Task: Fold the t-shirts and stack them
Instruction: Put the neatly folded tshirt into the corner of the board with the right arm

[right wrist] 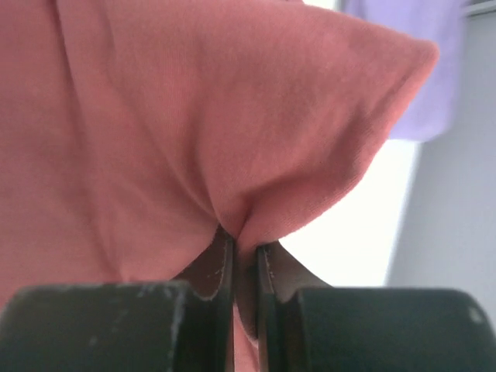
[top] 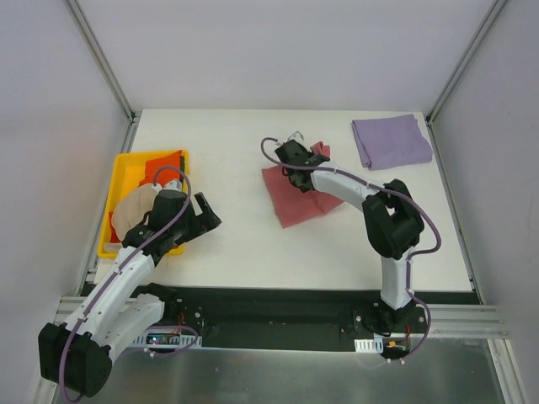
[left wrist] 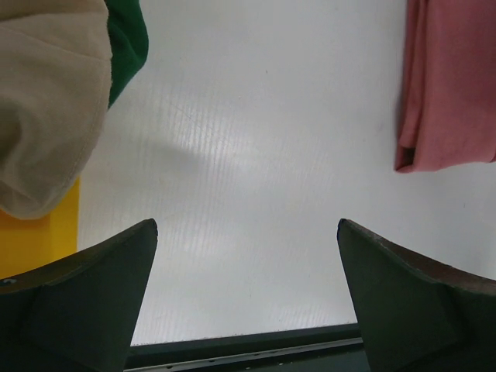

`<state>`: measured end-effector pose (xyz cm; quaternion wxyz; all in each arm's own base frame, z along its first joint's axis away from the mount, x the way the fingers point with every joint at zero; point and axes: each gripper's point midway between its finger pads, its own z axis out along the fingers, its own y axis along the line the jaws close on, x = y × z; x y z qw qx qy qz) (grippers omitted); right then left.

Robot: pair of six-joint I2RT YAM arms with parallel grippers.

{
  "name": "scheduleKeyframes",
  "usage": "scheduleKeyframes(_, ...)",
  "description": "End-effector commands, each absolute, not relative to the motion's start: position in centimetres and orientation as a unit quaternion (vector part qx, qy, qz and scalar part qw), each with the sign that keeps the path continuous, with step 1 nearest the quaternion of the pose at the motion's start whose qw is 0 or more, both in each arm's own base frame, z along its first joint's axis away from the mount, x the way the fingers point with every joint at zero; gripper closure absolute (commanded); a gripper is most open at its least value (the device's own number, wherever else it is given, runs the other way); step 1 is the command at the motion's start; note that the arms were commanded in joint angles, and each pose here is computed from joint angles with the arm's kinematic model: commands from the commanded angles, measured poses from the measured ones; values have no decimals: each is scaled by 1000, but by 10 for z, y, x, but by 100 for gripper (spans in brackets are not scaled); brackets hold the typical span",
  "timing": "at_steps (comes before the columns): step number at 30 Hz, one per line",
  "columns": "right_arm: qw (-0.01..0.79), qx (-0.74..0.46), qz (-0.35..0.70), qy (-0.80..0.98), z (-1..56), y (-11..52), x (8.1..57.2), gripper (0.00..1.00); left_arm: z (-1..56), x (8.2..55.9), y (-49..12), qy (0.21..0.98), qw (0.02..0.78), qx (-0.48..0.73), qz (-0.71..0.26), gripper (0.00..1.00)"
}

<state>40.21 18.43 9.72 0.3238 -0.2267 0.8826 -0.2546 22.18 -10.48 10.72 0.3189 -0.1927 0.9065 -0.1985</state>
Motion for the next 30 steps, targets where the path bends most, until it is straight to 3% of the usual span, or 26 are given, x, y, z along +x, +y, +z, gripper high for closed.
scheduleKeyframes(1, 380, -256, -421, 783, 164, 139, 451, 100, 122, 228, -90, 901, 341, -214, -164, 1)
scheduleKeyframes(14, 421, -236, -503, 717, 235, 77, 548, 100, 127, 234, -73, 898, 348, -242, -116, 1)
scheduleKeyframes(30, 425, -150, -538, 713, 305, 24, 565, 100, 138, 242, -72, 895, 355, -245, -110, 1)
